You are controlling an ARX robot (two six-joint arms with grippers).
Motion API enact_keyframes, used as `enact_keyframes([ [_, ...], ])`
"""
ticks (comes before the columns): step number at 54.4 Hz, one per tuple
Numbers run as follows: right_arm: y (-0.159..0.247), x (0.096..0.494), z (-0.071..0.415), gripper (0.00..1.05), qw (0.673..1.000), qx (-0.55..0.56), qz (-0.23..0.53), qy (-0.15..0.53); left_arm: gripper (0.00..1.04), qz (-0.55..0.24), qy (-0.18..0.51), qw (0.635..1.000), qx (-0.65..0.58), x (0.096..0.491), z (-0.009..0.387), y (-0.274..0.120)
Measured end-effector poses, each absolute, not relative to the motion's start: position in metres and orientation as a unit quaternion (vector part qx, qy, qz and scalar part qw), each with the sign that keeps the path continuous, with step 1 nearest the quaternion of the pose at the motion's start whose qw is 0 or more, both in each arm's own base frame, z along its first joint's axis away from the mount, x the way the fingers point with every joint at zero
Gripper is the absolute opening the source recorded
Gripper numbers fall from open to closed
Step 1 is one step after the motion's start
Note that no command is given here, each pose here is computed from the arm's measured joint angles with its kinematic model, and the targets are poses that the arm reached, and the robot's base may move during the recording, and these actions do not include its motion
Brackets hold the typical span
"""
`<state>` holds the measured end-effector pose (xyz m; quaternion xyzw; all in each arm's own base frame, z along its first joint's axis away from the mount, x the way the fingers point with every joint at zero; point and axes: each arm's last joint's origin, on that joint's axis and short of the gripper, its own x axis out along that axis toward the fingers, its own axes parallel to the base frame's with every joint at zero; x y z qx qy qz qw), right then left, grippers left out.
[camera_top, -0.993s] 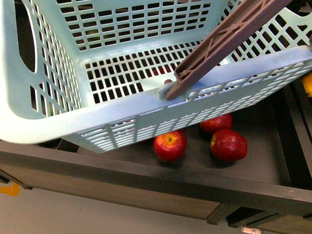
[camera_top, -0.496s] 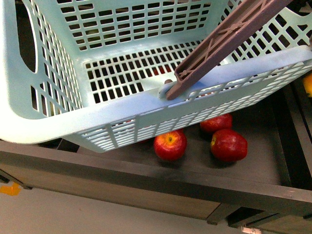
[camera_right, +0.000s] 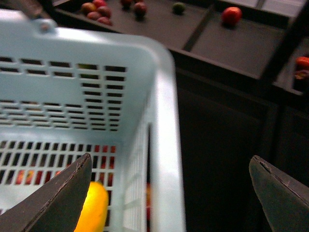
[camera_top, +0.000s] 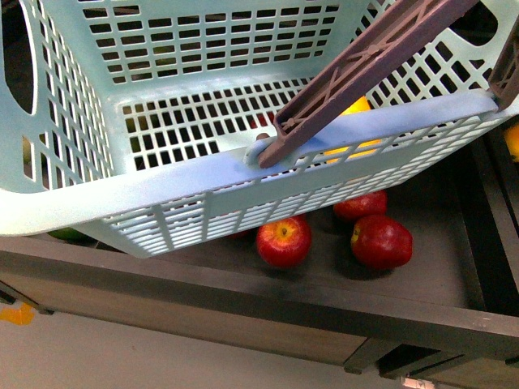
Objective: Pick mango and avocado into basket
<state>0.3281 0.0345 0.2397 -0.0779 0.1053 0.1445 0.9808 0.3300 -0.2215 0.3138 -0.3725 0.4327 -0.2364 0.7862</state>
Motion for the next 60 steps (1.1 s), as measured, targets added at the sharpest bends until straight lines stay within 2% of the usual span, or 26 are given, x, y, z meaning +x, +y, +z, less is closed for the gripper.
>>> enact_keyframes([
  [5, 0.028, 0.327, 0.242, 0.93, 0.989, -0.065, 0.102, 0.089, 0.16, -0.236, 0.433, 0.786, -0.373, 0.330, 0.314, -0.221],
  [8, 0.025, 0.320, 0.241, 0.85, 0.997, -0.045, 0.041, 0.044, 0.16, -0.237, 0.433, 0.786, -0.373, 0.330, 0.314, -0.221],
  [12, 0.022, 0.306, 0.234, 0.75, 1.000, -0.027, 0.007, 0.013, 0.16, -0.239, 0.435, 0.784, -0.372, 0.330, 0.314, -0.222],
  [17, 0.018, 0.279, 0.222, 0.55, 1.000, -0.012, 0.002, 0.000, 0.16, -0.242, 0.437, 0.781, -0.374, 0.329, 0.314, -0.222],
  [32, 0.007, 0.234, 0.200, 0.15, 1.000, -0.006, 0.010, 0.006, 0.16, -0.237, 0.434, 0.785, -0.374, 0.330, 0.314, -0.222],
  [36, 0.001, 0.221, 0.195, 0.02, 1.000, -0.007, 0.001, 0.007, 0.16, -0.238, 0.434, 0.784, -0.374, 0.330, 0.314, -0.222],
  [60, 0.000, 0.164, 0.175, 0.02, 1.000, -0.004, 0.001, 0.007, 0.16, -0.239, 0.435, 0.784, -0.374, 0.330, 0.314, -0.222],
])
